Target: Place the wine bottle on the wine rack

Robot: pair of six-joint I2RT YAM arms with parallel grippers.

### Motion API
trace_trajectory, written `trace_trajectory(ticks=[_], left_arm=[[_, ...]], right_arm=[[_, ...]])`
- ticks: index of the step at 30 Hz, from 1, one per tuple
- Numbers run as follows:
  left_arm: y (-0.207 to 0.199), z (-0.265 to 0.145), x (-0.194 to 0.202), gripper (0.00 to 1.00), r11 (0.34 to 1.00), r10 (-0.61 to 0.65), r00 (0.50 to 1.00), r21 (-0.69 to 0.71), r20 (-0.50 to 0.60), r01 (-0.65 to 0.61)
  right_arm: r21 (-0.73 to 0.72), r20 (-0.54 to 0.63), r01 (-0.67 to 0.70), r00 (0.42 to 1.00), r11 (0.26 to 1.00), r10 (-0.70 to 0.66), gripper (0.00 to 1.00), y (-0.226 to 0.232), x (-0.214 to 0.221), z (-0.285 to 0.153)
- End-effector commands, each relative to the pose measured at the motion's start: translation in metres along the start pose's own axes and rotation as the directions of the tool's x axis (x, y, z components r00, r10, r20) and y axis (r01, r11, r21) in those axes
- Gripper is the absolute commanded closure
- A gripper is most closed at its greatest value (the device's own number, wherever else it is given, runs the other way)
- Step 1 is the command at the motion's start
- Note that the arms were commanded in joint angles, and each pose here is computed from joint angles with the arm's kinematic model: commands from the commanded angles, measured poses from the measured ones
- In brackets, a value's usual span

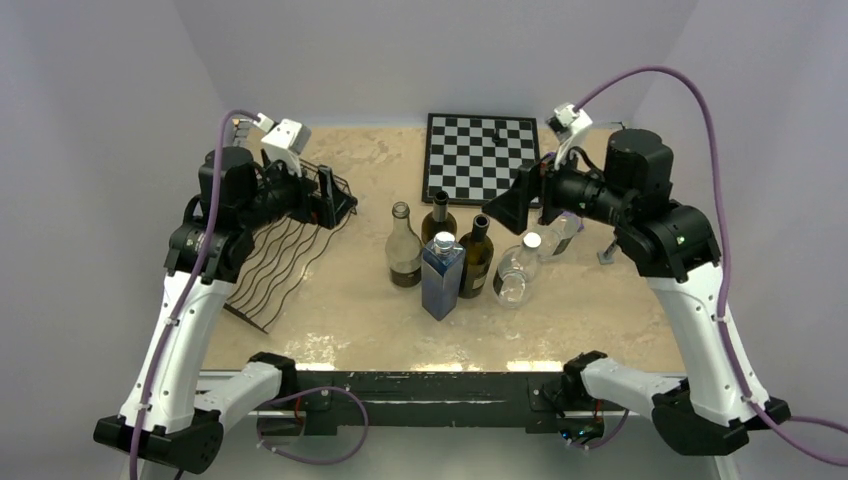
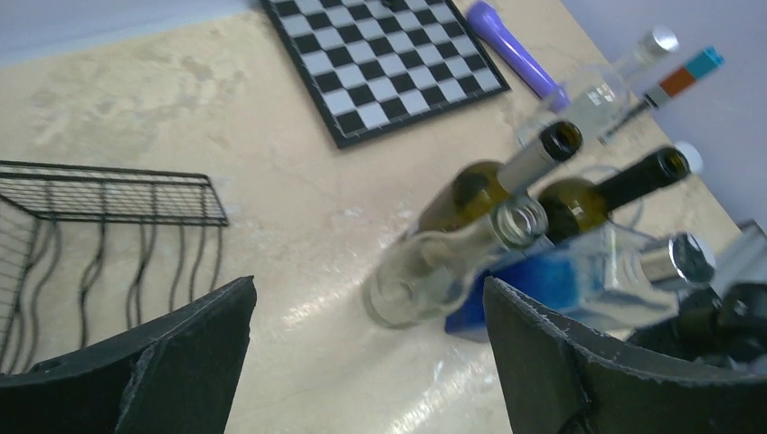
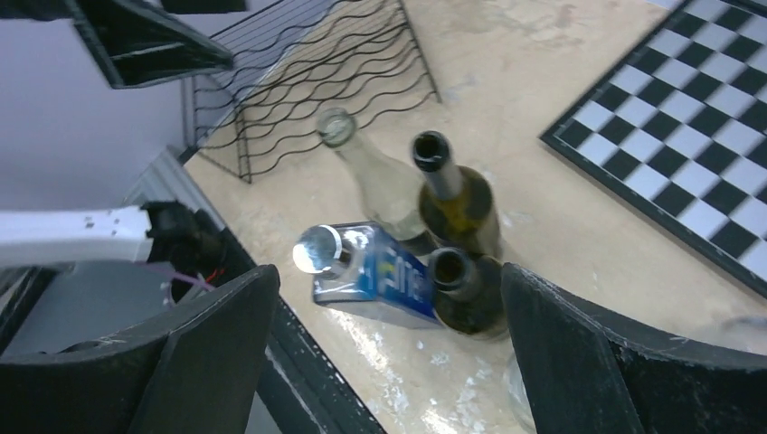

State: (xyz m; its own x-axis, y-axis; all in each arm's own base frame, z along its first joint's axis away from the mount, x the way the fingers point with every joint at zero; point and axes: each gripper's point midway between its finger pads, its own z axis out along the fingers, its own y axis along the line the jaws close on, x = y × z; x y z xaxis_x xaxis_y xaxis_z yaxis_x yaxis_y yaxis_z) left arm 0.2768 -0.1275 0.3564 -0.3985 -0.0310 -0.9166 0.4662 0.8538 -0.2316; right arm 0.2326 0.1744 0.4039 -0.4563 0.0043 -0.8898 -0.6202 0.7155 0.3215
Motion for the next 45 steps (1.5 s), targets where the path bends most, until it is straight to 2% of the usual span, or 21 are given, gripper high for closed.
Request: trace_trajectory(ticks=[1, 5, 7, 11, 17, 22, 34, 40, 43, 45], left_arm=[[-0.039, -0.008, 0.016, 0.01, 0.971, 0.039, 0.999, 0.236, -0.013, -0.035], [-0.049, -0.014, 0.029, 0.01, 0.955, 0.052, 0.999, 0.294, -0.006, -0.048], [-0.051, -0.016, 0.034, 0.01, 0.951, 0.051, 0.999, 0.305, 0.000, -0.048], [-0.056, -0.020, 0.045, 0.01, 0.941, 0.049, 0.999, 0.336, -0.001, -0.046], [-0.052, -0.022, 0.048, 0.01, 0.953, 0.042, 0.999, 0.300, 0.004, -0.041], [-0.048, -0.022, 0.048, 0.01, 0.960, 0.035, 0.999, 0.276, 0.010, -0.036], [-0.045, -0.027, 0.039, 0.01, 0.968, 0.048, 0.995, 0.242, 0.086, -0.068], [-0.042, -0.029, 0.038, 0.01, 0.974, 0.045, 0.994, 0.217, 0.098, -0.066], [-0.041, -0.029, 0.039, 0.01, 0.975, 0.045, 0.994, 0.212, 0.098, -0.065], [-0.041, -0.030, 0.040, 0.01, 0.975, 0.044, 0.994, 0.212, 0.097, -0.064]], right_arm=[[-0.113, 0.058, 0.128, 0.991, 0.985, -0.122, 0.04, 0.037, -0.018, 0.018], [-0.102, 0.042, 0.172, 0.985, 0.980, -0.169, 0.09, 0.051, -0.014, 0.041], [-0.093, 0.023, 0.207, 0.978, 0.974, -0.205, 0.15, 0.058, -0.008, 0.052], [-0.088, -0.061, 0.306, 0.948, 0.948, -0.312, 0.18, 0.071, 0.014, 0.067], [-0.079, -0.225, 0.332, 0.913, 0.940, -0.341, 0.04, 0.068, 0.063, 0.072], [-0.093, -0.297, 0.309, 0.899, 0.947, -0.322, 0.02, 0.069, 0.089, 0.073], [-0.081, -0.440, 0.271, 0.854, 0.959, -0.279, 0.15, 0.067, 0.135, 0.095], [0.010, -0.457, 0.286, 0.854, 0.958, -0.250, 0.18, 0.051, 0.152, 0.104], [0.069, -0.428, 0.297, 0.871, 0.952, -0.241, 0.24, 0.040, 0.152, 0.108], [0.085, -0.407, 0.302, 0.880, 0.950, -0.243, 0.33, 0.038, 0.150, 0.110]])
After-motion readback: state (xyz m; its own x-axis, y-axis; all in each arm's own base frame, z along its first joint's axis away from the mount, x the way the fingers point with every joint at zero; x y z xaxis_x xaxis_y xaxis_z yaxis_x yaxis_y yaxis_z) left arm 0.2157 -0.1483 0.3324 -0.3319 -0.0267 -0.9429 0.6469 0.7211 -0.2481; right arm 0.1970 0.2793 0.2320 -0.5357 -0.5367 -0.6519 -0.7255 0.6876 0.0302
